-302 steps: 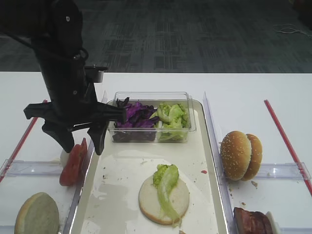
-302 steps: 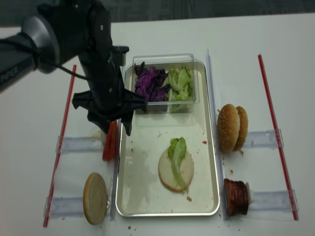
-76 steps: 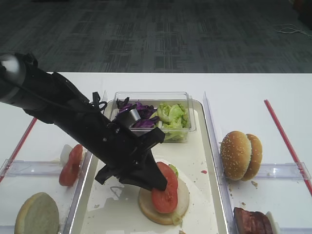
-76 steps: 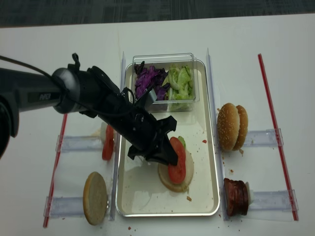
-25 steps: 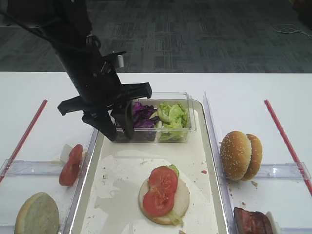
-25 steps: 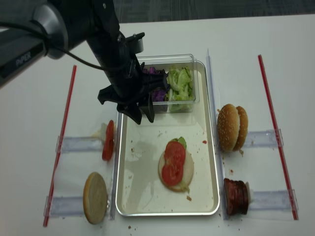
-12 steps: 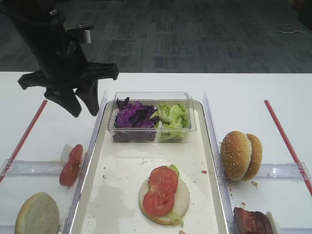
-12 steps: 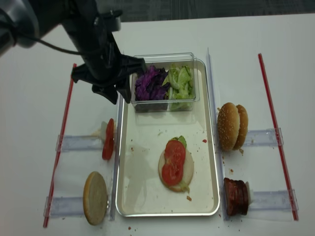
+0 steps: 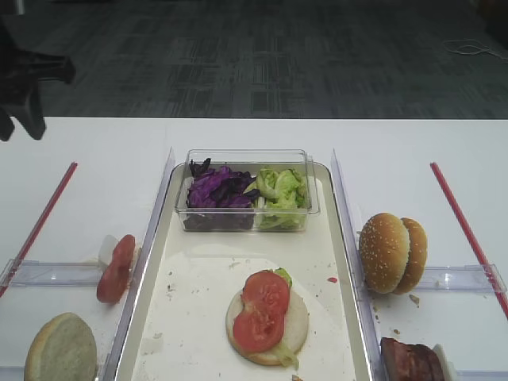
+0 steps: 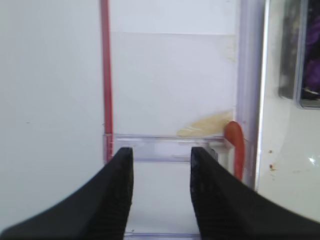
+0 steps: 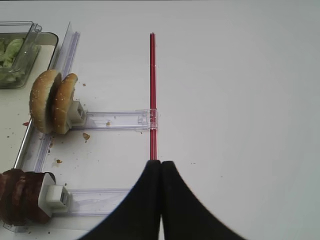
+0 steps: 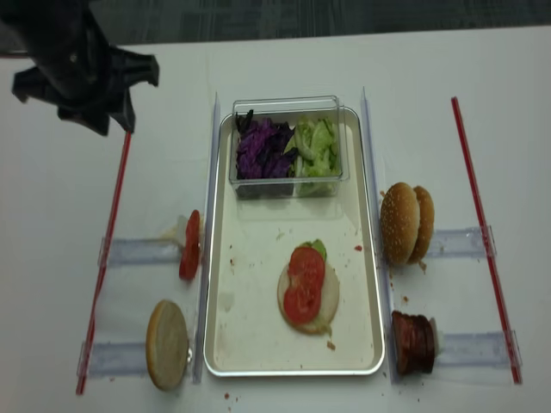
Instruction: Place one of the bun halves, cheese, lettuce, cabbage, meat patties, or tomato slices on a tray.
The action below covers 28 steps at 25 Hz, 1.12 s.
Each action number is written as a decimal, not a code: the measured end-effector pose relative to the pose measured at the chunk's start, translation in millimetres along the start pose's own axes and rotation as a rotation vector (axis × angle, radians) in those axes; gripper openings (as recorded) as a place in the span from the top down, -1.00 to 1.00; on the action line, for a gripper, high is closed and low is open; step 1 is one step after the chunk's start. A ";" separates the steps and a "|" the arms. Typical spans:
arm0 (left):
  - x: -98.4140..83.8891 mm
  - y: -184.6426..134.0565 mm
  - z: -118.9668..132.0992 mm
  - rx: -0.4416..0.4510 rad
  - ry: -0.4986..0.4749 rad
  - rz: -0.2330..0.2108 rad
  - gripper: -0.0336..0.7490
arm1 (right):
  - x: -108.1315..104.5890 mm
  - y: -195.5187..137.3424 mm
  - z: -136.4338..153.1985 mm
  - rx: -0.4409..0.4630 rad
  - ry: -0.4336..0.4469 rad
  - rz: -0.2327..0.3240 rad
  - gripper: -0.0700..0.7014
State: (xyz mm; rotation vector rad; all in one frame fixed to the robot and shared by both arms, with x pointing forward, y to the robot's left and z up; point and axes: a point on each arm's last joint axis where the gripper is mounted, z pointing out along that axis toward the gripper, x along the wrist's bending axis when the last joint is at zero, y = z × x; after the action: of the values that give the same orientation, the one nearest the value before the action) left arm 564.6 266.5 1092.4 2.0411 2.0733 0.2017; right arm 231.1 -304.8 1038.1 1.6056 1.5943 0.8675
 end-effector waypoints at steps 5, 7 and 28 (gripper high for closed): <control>41.4 -3.2 -2.0 0.003 0.051 -0.067 0.24 | 0.0 0.0 0.0 0.000 0.000 0.000 0.80; 50.1 -3.7 -2.0 0.005 0.060 -0.072 0.24 | 0.0 0.0 0.0 0.000 0.000 0.000 0.80; 47.6 -5.4 0.7 0.015 0.007 -0.034 0.26 | 0.0 0.0 0.0 0.000 0.000 -0.003 0.80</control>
State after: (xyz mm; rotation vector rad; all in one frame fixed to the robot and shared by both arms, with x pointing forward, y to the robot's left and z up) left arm 559.2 313.8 1087.3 2.0152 2.1186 0.1883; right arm 231.1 -304.8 1038.1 1.6028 1.5963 0.8659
